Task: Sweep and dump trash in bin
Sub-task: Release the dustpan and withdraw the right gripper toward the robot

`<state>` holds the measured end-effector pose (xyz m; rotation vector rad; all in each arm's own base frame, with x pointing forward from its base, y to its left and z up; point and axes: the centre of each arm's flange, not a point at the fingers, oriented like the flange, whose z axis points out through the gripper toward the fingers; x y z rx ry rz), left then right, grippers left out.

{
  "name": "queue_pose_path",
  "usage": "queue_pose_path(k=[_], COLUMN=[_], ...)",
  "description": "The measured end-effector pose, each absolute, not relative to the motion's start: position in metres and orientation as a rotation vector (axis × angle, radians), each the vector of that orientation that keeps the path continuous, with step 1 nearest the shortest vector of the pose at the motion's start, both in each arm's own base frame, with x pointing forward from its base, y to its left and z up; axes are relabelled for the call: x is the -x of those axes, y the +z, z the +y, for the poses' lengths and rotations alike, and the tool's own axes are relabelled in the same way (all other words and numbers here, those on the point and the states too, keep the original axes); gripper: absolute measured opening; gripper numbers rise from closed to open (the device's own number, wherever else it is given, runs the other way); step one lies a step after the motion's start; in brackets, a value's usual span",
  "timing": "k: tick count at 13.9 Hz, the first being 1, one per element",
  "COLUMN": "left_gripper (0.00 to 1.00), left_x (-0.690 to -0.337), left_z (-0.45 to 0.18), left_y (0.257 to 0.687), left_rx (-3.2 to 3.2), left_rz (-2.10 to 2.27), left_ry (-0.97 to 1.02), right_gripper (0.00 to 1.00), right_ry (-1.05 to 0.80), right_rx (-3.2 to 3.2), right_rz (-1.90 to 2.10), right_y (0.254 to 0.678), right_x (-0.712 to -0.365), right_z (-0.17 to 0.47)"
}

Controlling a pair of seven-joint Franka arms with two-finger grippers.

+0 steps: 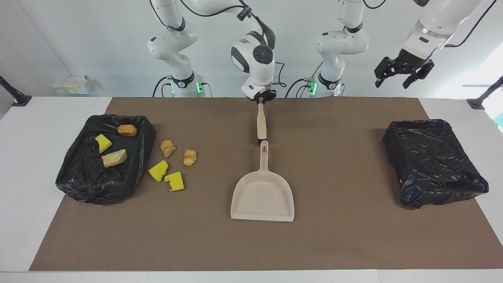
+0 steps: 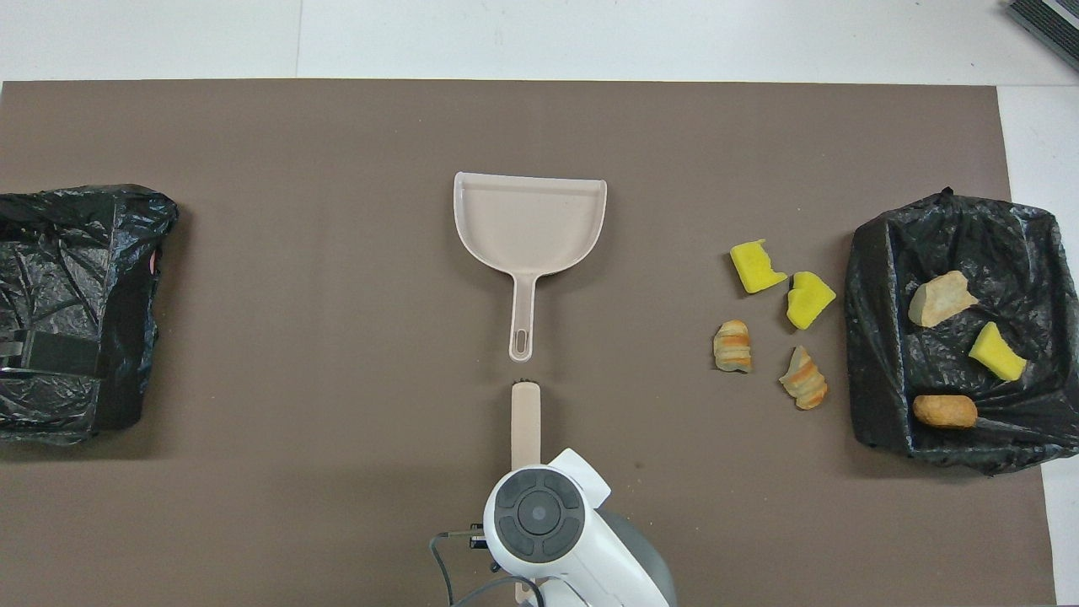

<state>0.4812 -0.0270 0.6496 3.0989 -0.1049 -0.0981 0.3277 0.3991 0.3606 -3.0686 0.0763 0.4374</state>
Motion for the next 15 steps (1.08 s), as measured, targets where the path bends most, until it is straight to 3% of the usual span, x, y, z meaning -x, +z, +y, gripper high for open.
queue_pose_path(k=[4,7,10,15], left_gripper=[1.0,1.0,1.0,1.0], left_x=[-0.481,-0.485,-0.491,-0.522], left_z=[-0.03,-0.07,-0.136,-0.226], left_y=[0.65,0.654,0.635,0.562], left_rx=[-3.099,-3.1,-3.091,-3.06], left_rz=[-0.114,-0.216,-0.268,-0.408], left_ry=[-0.098,0.003,0.036,0.04], right_gripper=[0.26,0.26,0.26,0.26], right_ry=[0.499,0.495,0.467,0.423], right_rx=[3.063,3.136,3.253,3.41], right_rz=[0.119,0.124,0.089,0.186], right_y=[0.409,0.44,0.442,0.424], right_x=[-0.364,-0.405,-0.428,-0.476], right_z=[0.361,0.315,0.276,0.192])
